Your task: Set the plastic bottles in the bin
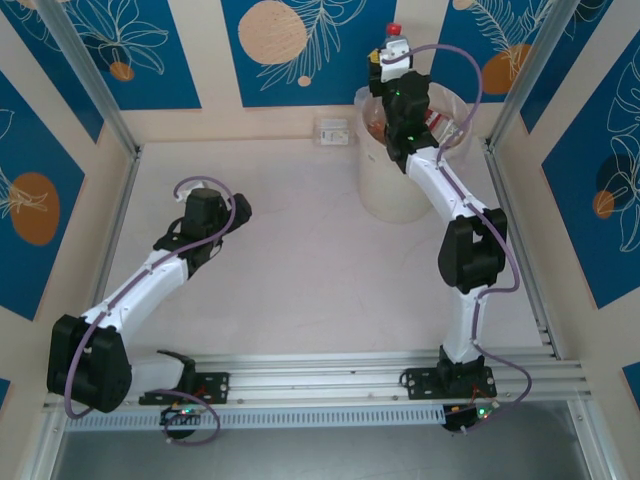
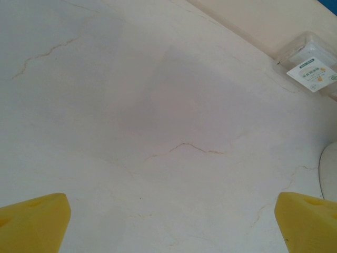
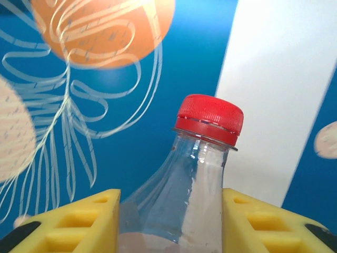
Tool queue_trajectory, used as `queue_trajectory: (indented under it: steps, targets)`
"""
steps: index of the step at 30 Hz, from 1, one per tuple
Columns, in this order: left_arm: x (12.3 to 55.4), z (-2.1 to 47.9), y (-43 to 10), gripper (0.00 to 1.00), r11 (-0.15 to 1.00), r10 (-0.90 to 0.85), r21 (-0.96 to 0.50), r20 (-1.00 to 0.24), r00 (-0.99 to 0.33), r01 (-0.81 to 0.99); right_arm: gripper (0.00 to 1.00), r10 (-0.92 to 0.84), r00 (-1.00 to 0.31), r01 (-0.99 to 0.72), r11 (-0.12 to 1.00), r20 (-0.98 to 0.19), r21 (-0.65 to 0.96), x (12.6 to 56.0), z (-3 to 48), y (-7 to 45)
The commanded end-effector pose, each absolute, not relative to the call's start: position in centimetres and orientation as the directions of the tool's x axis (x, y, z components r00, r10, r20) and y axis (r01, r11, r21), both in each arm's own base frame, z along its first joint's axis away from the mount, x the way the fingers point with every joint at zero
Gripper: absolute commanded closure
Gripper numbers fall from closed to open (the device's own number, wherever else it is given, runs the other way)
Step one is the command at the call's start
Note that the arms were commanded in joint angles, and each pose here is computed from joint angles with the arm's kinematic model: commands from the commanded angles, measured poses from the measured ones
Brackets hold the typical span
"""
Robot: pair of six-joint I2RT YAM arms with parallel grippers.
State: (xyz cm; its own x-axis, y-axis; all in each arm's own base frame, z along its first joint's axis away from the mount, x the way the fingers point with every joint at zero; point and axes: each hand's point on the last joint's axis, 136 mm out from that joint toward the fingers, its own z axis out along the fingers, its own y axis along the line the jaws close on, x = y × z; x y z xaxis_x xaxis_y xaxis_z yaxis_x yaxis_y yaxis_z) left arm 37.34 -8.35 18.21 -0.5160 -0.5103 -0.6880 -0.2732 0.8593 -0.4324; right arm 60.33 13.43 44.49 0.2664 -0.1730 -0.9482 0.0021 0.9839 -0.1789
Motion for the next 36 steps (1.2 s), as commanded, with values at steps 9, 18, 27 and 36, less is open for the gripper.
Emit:
queue_trajectory:
  steps: [9, 18, 27, 36]
  targets:
    - [37.6, 19.9, -7.6, 0.0, 0.86, -0.511, -0.43, -0.711, -0.483, -0.275, 0.79, -0.109, 0.269, 0.082, 0.993, -0.957, -0.09, 58.5, 39.5, 10.9]
    - [38.0, 19.8, -8.5, 0.0, 0.853, -0.52, -0.457, -0.694, -0.497, -0.254, 0.77, -0.016, 0.049, 0.053, 0.998, -0.999, -0.014, 58.2, 33.0, 9.3]
    - [38.2, 20.8, -8.9, 0.0, 0.857, -0.51, -0.465, -0.698, -0.502, -0.224, 0.35, -0.033, -0.048, 0.026, 0.999, -0.998, -0.034, 58.2, 38.8, 9.5]
    - [38.3, 21.6, -10.1, 0.0, 0.853, -0.502, -0.493, -0.688, -0.523, -0.17, 0.26, 0.036, -0.178, 0.122, 0.992, -0.983, 0.014, 56.2, 44.3, 5.5]
